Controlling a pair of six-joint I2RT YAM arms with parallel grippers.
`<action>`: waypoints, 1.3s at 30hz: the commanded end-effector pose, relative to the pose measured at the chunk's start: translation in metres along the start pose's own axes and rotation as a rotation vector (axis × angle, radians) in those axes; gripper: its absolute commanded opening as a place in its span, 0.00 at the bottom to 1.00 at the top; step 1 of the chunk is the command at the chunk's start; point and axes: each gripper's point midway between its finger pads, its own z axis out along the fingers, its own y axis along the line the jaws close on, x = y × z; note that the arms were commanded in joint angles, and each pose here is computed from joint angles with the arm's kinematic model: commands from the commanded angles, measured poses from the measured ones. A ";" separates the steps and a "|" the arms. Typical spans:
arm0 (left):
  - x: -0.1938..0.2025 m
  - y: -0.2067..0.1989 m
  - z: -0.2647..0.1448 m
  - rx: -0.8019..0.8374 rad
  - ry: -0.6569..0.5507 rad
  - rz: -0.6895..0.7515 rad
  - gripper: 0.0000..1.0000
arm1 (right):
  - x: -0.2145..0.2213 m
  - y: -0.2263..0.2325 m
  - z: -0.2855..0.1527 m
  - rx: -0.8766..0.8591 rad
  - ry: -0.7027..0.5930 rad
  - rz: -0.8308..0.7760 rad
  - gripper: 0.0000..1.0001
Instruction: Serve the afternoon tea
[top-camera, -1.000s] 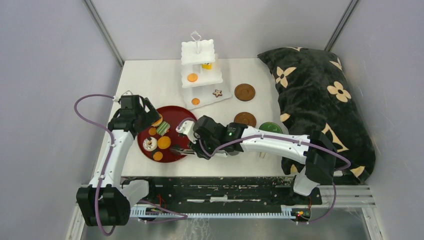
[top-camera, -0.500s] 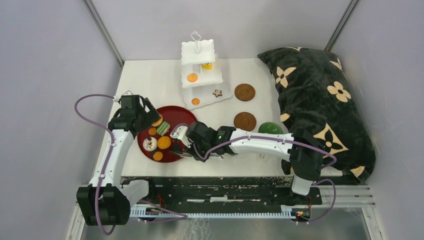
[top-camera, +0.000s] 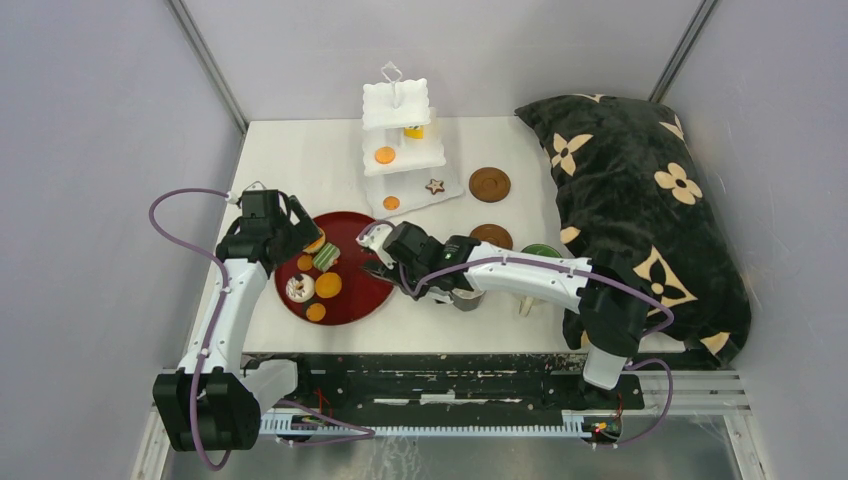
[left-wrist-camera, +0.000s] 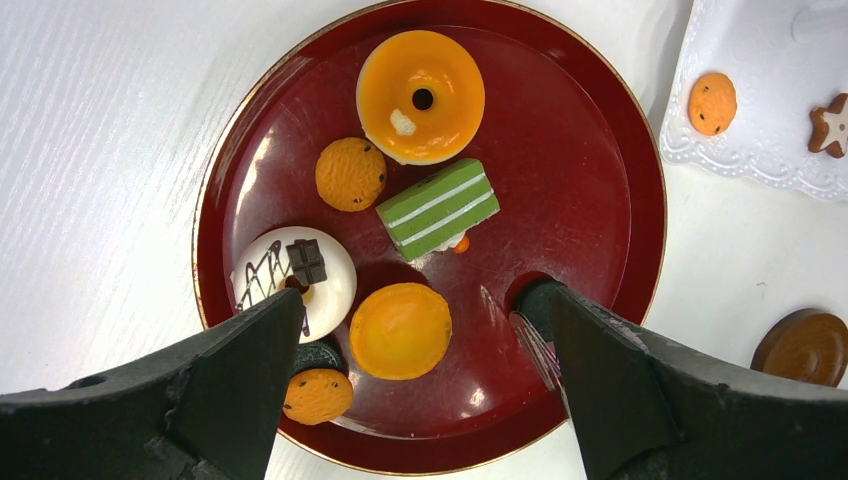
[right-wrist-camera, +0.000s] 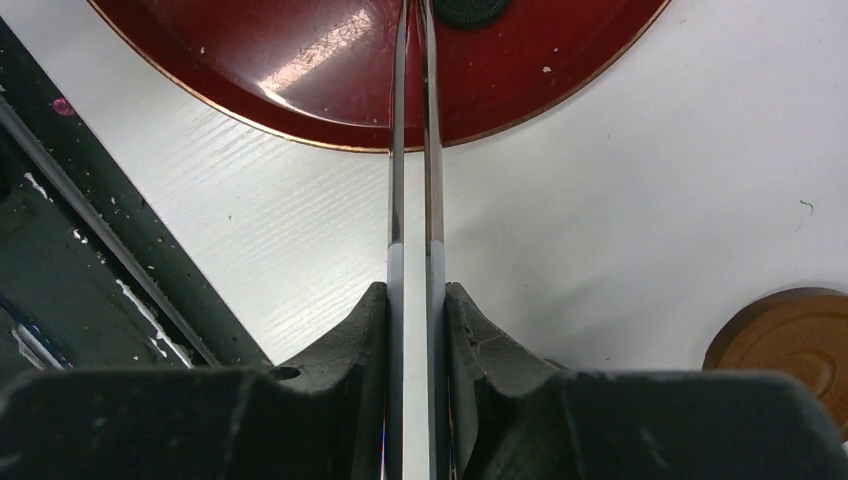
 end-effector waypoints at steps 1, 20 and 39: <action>-0.014 -0.008 -0.006 0.027 -0.044 -0.030 0.99 | -0.041 0.001 -0.029 -0.005 -0.137 0.026 0.20; -0.011 -0.008 -0.002 0.033 -0.032 -0.029 0.99 | -0.018 -0.019 -0.037 0.107 -0.122 0.104 0.40; -0.010 -0.008 0.001 0.029 -0.030 -0.033 0.99 | -0.009 -0.013 -0.029 0.073 -0.099 0.091 0.51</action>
